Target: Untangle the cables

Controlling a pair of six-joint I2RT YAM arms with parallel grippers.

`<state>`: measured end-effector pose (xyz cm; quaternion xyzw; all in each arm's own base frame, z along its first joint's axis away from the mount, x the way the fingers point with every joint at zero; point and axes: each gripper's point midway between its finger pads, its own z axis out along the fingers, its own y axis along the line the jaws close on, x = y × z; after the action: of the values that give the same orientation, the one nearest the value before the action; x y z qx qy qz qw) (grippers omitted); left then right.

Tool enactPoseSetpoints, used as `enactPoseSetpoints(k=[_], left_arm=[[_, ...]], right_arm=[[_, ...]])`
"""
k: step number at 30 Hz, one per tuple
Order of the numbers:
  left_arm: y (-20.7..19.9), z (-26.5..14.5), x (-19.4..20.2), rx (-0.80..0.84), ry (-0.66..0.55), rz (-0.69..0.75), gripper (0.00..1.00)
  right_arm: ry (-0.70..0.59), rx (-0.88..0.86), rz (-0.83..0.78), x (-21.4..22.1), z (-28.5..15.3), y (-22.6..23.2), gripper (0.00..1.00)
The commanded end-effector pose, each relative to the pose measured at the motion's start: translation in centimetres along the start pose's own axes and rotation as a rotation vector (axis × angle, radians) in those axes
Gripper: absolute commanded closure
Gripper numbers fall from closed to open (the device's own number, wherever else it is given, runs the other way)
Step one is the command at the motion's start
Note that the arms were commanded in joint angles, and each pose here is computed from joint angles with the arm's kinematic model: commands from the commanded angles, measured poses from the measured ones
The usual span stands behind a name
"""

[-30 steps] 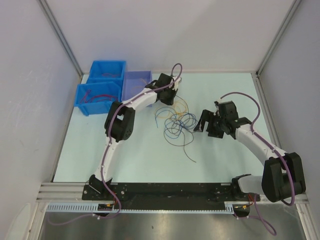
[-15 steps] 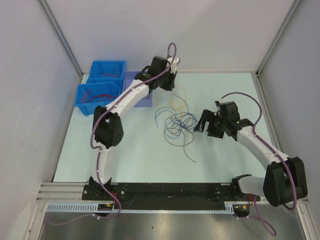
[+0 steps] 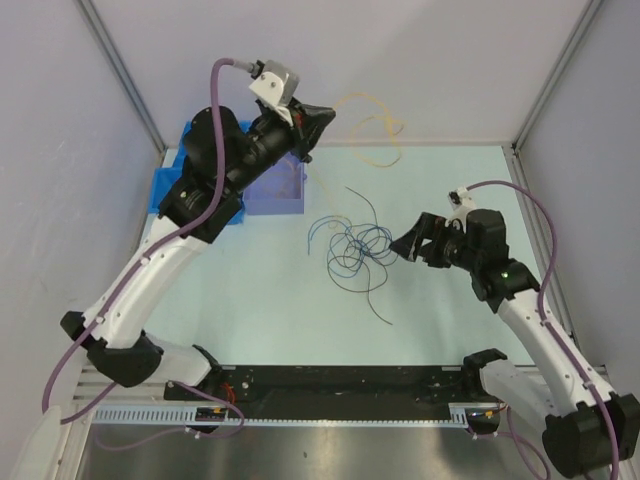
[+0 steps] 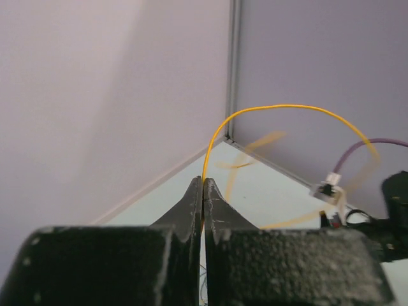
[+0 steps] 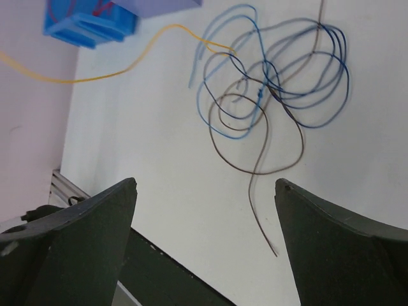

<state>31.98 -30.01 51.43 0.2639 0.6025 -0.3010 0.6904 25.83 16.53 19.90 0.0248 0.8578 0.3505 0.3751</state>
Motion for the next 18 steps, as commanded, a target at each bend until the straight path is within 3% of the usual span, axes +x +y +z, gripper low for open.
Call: enactPoseSetpoints(k=[1, 7, 15, 18], left_arm=[[1.4, 2.6, 8.1, -0.032, 0.147, -0.019, 1.00], [0.7, 2.8, 8.7, -0.009, 0.161, -0.081, 1.00], [-0.5, 3.3, 7.1, 0.046, 0.118, -0.152, 1.00], [-0.8, 3.3, 7.8, 0.057, 0.130, -0.170, 1.00]], right_arm=[[-0.119, -0.115, -0.054, -2.1, -1.4, 2.9, 0.06], [-0.203, -0.230, -0.098, -3.2, -2.9, 5.9, 0.09], [-0.186, -0.268, -0.128, -2.5, 0.1, 7.1, 0.18], [-0.245, -0.280, -0.146, -3.8, 0.6, 7.7, 0.21]])
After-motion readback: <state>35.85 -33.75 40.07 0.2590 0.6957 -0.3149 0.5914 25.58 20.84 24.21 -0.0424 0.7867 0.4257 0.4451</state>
